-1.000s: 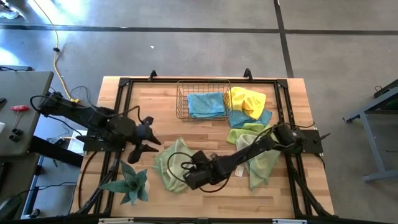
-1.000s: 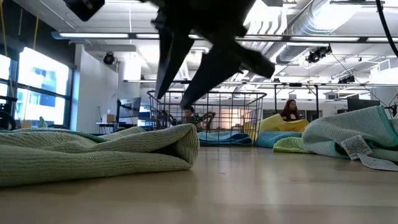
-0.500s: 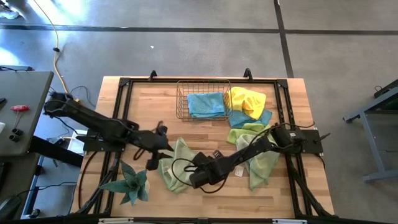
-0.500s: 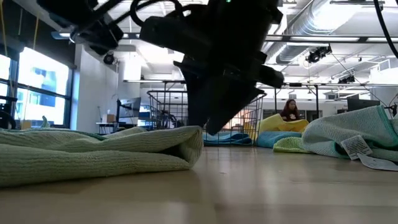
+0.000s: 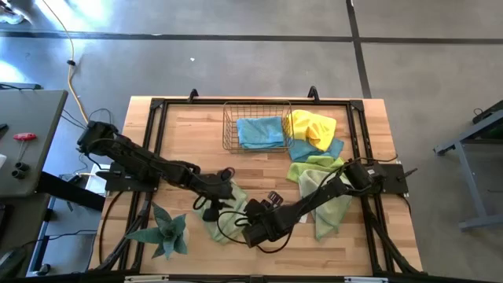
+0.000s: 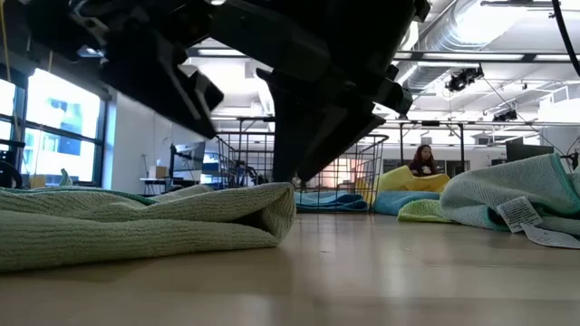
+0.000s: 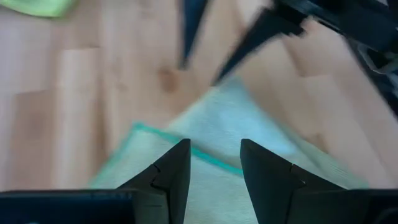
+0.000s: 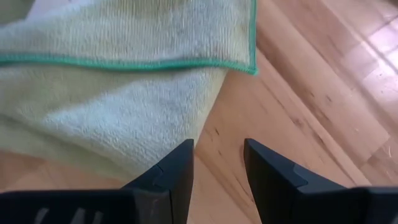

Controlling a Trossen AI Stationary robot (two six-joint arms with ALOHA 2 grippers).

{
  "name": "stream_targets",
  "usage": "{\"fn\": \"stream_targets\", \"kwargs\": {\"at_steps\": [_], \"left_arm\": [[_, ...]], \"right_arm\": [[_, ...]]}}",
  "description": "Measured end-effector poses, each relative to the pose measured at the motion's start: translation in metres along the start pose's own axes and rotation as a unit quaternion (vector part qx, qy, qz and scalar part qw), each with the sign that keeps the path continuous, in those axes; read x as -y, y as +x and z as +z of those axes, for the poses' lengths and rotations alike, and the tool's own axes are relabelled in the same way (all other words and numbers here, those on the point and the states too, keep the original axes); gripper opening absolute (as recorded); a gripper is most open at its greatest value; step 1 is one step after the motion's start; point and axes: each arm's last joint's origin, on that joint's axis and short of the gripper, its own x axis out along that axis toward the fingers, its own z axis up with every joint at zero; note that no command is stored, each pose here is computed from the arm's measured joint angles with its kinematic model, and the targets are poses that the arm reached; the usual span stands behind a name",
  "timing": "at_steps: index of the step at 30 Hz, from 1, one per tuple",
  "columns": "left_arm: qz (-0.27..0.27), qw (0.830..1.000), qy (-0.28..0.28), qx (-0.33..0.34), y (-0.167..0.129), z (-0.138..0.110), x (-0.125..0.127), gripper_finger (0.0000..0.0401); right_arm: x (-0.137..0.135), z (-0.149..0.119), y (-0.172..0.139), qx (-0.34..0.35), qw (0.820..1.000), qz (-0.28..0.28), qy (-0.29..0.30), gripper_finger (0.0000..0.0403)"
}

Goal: Fold microfiber towels
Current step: Fold the left light green towel

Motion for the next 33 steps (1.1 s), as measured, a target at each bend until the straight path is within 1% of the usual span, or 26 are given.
{"fn": "stream_targets", "kwargs": {"at_steps": [3, 6, 8, 11, 17, 21, 26, 29, 33], "left_arm": [[-0.022, 1.0, 0.009, 0.005, 0.01, -0.001, 0.001, 0.0131], [-0.023, 1.0, 0.01, 0.007, 0.021, -0.004, 0.001, 0.0131], [-0.024, 0.999, 0.011, 0.019, 0.028, -0.004, 0.0, 0.0131], [-0.026, 0.999, 0.014, 0.031, 0.037, -0.005, -0.001, 0.0131], [-0.019, 0.999, 0.033, 0.028, 0.051, -0.011, -0.002, 0.0131], [-0.004, 0.999, 0.03, 0.013, 0.054, -0.015, -0.006, 0.0131], [0.018, 0.999, 0.039, -0.001, 0.053, -0.017, -0.01, 0.0131], [0.026, 0.998, 0.039, -0.032, 0.052, -0.023, -0.013, 0.0131], [0.034, 0.995, 0.033, -0.086, 0.05, -0.032, -0.017, 0.0131]], "right_arm": [[-0.002, 0.0, -0.002, 0.026, 0.999, -0.004, 0.026, 0.0132], [-0.005, 0.0, -0.004, 0.058, 0.997, -0.006, 0.05, 0.0132], [-0.008, -0.002, -0.001, 0.062, 0.996, 0.001, 0.062, 0.0132], [-0.019, -0.008, 0.007, 0.058, 0.995, 0.028, 0.073, 0.0132], [-0.022, -0.013, 0.011, 0.067, 0.995, 0.029, 0.064, 0.0132], [-0.021, -0.008, 0.022, 0.068, 0.996, 0.025, 0.06, 0.0132], [-0.024, -0.007, 0.044, 0.048, 0.995, 0.047, 0.076, 0.0133], [-0.024, -0.005, 0.046, 0.044, 0.995, 0.051, 0.08, 0.0133], [-0.024, -0.005, 0.046, 0.039, 0.996, 0.054, 0.063, 0.0133]]}}
